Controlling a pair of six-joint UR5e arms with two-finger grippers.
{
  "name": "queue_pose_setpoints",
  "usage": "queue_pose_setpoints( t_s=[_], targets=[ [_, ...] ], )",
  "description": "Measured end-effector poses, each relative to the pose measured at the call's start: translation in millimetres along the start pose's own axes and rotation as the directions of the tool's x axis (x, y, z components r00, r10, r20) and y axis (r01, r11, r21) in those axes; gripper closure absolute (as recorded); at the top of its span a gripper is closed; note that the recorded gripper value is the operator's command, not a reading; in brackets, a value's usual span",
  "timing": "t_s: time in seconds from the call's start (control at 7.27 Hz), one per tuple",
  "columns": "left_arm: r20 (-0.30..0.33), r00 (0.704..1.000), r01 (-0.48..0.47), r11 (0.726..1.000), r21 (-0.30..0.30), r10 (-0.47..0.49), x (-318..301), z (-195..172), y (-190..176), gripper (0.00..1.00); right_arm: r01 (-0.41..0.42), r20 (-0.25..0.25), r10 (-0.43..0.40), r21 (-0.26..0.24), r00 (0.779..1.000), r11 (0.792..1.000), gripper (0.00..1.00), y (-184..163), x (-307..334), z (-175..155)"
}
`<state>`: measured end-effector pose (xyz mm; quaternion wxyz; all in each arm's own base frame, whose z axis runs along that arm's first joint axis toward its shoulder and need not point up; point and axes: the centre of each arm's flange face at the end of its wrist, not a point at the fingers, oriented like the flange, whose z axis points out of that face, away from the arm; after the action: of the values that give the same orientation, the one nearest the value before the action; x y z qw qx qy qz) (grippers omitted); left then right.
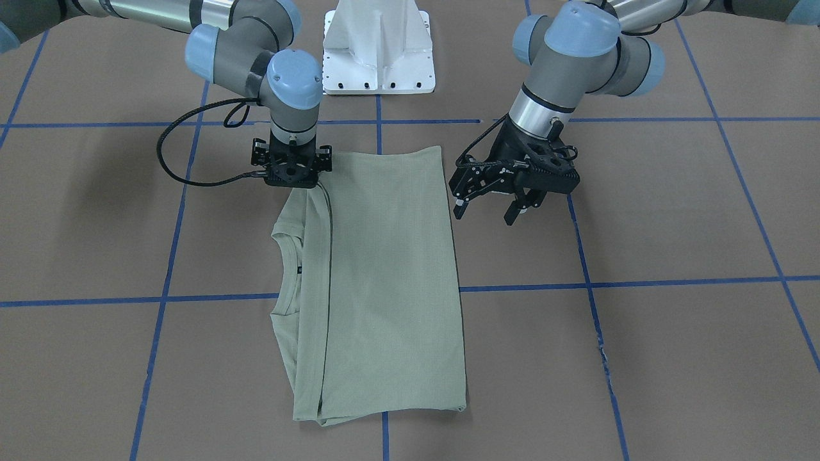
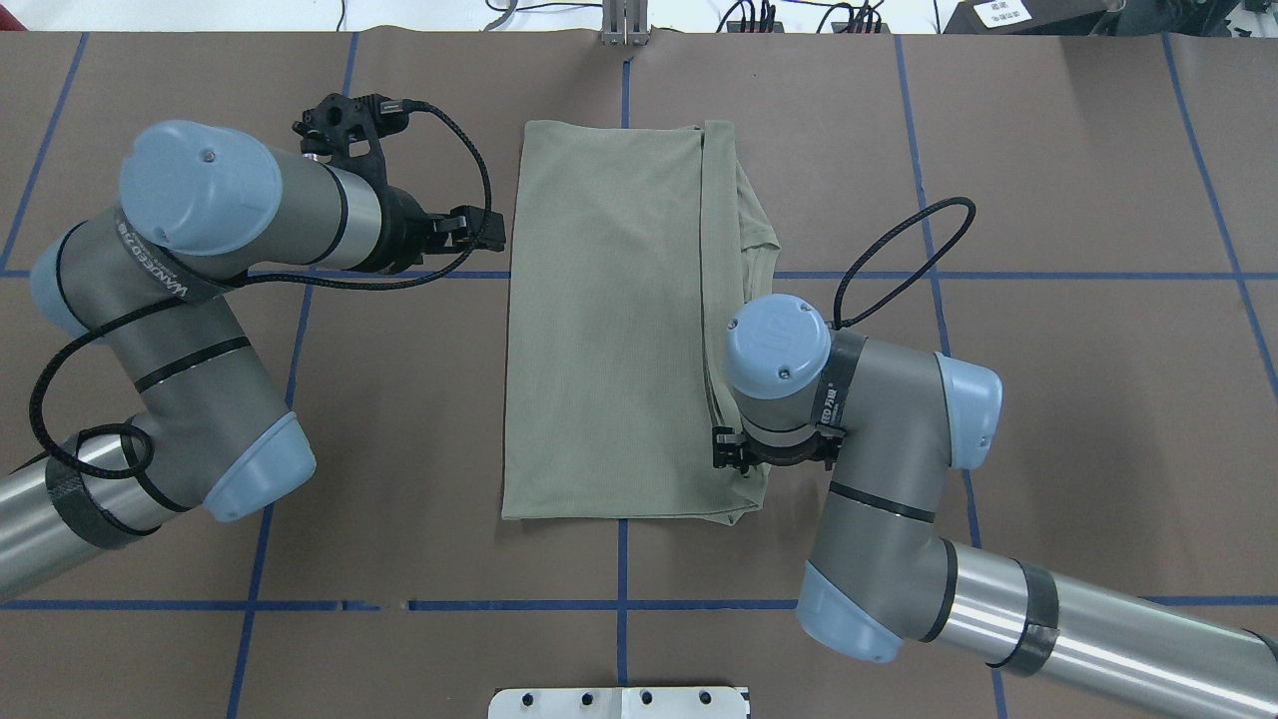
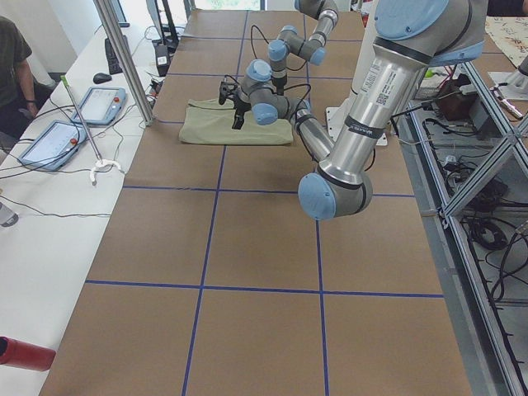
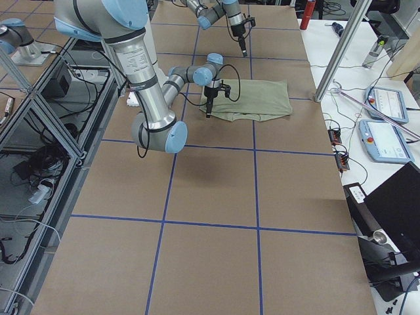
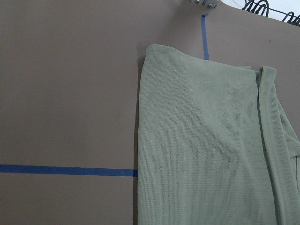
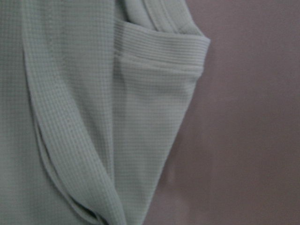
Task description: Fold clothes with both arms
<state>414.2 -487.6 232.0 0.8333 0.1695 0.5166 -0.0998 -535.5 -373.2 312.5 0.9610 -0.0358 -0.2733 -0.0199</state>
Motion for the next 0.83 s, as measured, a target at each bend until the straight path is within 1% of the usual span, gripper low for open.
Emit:
queue_pose_setpoints(
  t_s=[0.28,0.41,0.55,0.69,0.83],
  targets=[
    [-0.006,1.0,0.006,1.0,-0.003,-0.006,4.3,0.4,2.3,0.0,0.019,-0.03,-0.02,-0.003,0.999,1.0,0.0,0.5,40.0,12.2],
    [-0.008,1.0,0.008,1.0,-0.003,-0.008,5.5,0.0,2.3,0.0,0.031,-0.036,-0.031,0.0,0.999,1.0,0.0,0.3,58.8,11.8],
    [-0.009,1.0,0.008,1.0,-0.003,-0.008,6.2,-0.5,2.5,0.0,0.037,-0.022,-0.037,0.017,0.999,0.999,0.0,-3.8,70.2,-1.7],
    [-0.011,1.0,0.008,1.0,-0.003,-0.008,6.7,-1.0,2.5,0.0,0.034,0.014,-0.035,0.038,0.999,0.999,0.0,-13.5,70.9,-25.0],
    [-0.012,1.0,0.008,1.0,-0.004,-0.008,6.8,-1.1,2.7,0.0,0.047,0.055,-0.05,0.061,0.997,0.997,0.0,-24.7,62.0,-49.3]
  ],
)
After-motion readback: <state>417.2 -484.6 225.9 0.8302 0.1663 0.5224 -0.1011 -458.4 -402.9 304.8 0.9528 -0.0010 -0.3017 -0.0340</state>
